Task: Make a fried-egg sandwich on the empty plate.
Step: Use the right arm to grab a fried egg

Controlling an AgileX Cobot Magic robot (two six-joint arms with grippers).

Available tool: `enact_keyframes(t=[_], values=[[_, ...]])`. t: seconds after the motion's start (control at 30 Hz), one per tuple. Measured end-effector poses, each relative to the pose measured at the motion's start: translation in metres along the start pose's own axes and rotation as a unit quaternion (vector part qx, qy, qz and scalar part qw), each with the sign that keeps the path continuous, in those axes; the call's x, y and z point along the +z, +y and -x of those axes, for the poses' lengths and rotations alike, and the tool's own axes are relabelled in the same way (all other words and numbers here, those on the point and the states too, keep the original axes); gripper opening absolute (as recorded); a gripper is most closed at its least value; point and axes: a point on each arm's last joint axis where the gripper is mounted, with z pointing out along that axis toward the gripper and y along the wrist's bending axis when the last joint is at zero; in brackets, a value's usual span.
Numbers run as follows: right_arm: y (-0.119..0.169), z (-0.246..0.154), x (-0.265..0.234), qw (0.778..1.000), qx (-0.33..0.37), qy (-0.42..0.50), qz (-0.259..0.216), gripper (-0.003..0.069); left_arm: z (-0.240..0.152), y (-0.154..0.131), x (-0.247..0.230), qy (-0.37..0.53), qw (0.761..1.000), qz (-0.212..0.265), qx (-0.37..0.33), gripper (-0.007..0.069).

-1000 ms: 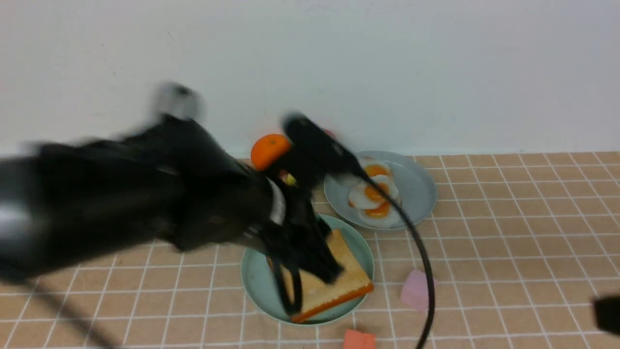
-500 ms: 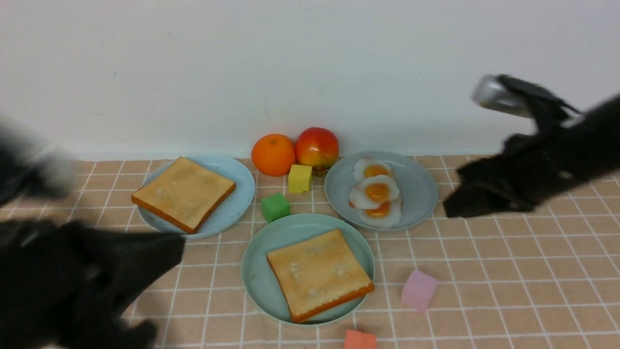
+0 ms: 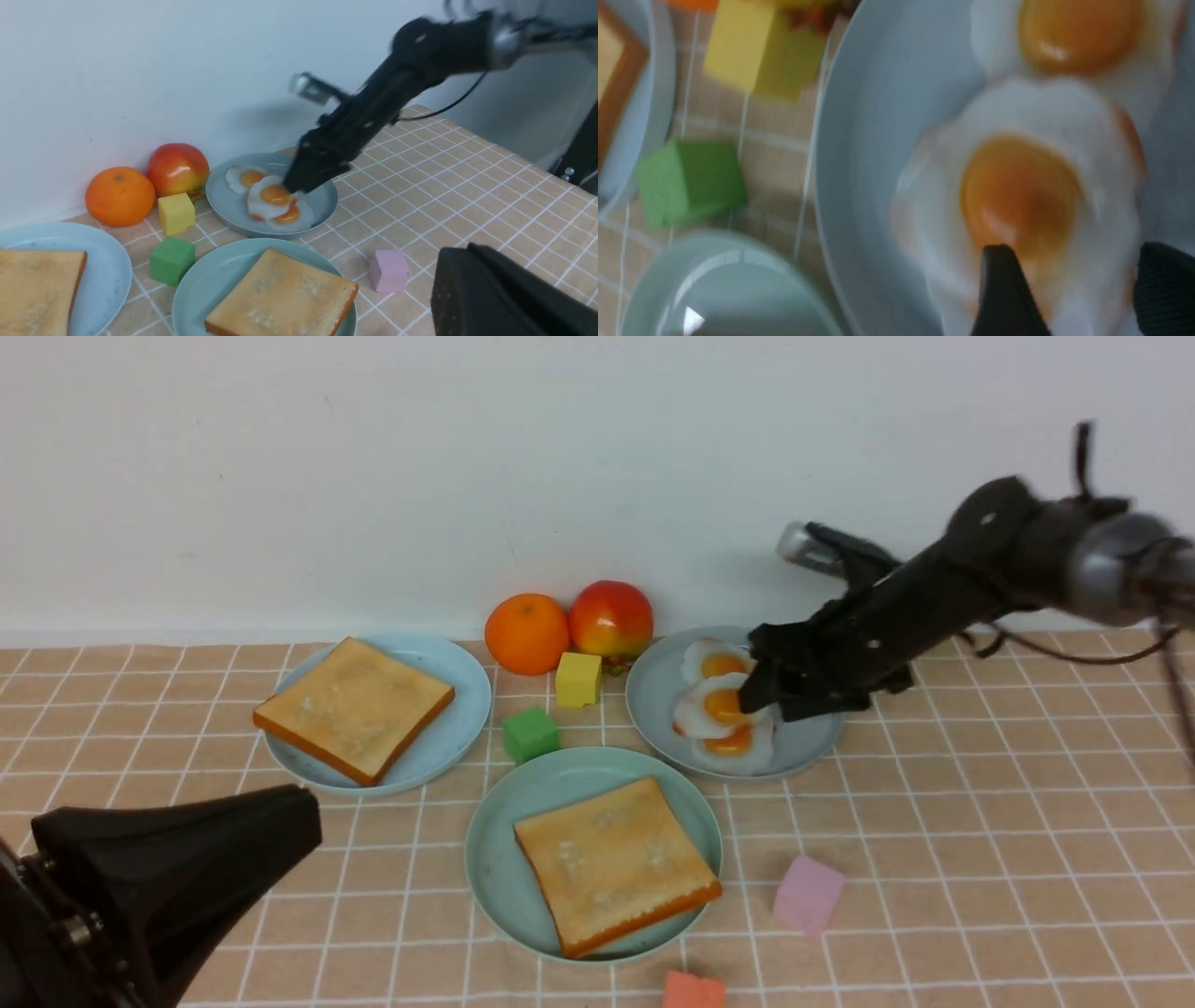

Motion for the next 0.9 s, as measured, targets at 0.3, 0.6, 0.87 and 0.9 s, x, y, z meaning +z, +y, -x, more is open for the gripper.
enact_keyframes(t=[0.3, 0.6, 0.87, 0.9], values=[[-0.010, 0.017, 0.008, 0.999, 0.017, -0.023, 0.019, 0.0389, 0.000, 0.000, 0.000, 0.000, 1.000, 0.000, 0.000, -0.0013], [-0.012, 0.018, 0.017, 0.999, 0.031, -0.040, 0.020, 0.0389, 0.000, 0.000, 0.000, 0.000, 1.000, 0.000, 0.000, -0.0013], [-0.013, 0.016, 0.026, 0.998, 0.042, -0.042, 0.026, 0.0365, 0.000, 0.000, 0.000, 0.001, 1.000, 0.000, -0.006, -0.0013], [-0.013, 0.016, 0.026, 0.998, 0.040, -0.042, 0.026, 0.0351, 0.000, 0.000, 0.000, 0.001, 1.000, 0.000, -0.006, -0.0013]])
